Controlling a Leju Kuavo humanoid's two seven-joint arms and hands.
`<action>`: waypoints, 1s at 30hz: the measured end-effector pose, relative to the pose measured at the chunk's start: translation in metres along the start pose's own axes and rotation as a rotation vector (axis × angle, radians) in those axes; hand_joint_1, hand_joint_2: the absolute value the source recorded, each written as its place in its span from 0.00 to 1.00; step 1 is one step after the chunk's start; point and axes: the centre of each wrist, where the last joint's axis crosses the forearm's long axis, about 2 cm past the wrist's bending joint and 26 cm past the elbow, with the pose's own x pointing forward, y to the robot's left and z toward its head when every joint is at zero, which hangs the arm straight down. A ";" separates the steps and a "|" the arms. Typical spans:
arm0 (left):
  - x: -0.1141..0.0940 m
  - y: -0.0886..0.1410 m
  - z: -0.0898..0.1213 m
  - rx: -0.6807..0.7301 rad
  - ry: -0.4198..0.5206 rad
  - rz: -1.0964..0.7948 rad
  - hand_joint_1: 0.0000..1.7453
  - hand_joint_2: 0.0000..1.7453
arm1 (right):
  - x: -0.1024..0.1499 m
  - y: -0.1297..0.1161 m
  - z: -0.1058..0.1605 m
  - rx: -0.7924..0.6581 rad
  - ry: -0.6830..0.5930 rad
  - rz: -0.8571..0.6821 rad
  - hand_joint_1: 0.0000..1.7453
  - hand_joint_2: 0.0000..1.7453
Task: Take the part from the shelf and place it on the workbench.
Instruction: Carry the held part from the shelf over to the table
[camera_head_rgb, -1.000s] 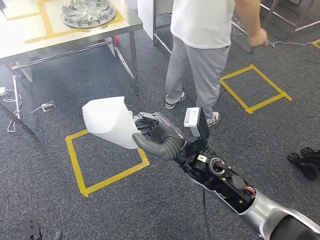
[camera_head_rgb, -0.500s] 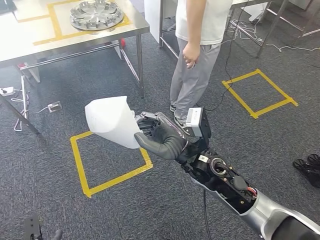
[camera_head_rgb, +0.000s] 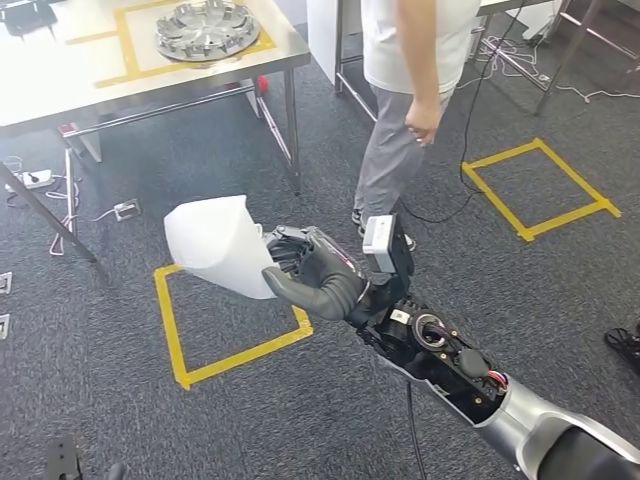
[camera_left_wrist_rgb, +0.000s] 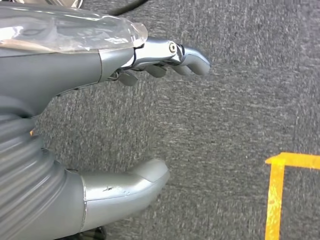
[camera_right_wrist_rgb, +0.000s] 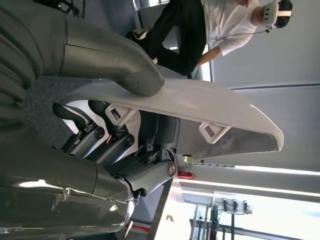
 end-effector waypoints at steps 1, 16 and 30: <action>0.001 0.000 0.000 0.003 -0.002 -0.001 0.00 1.00 | 0.000 0.000 0.000 0.000 -0.001 0.000 1.00 1.00; 0.002 -0.003 0.001 0.030 0.007 0.013 0.00 1.00 | -0.006 -0.003 0.002 0.003 0.010 0.004 1.00 1.00; 0.004 -0.005 0.000 -0.033 0.037 0.041 0.00 1.00 | -0.012 -0.007 0.005 -0.034 0.029 0.021 1.00 1.00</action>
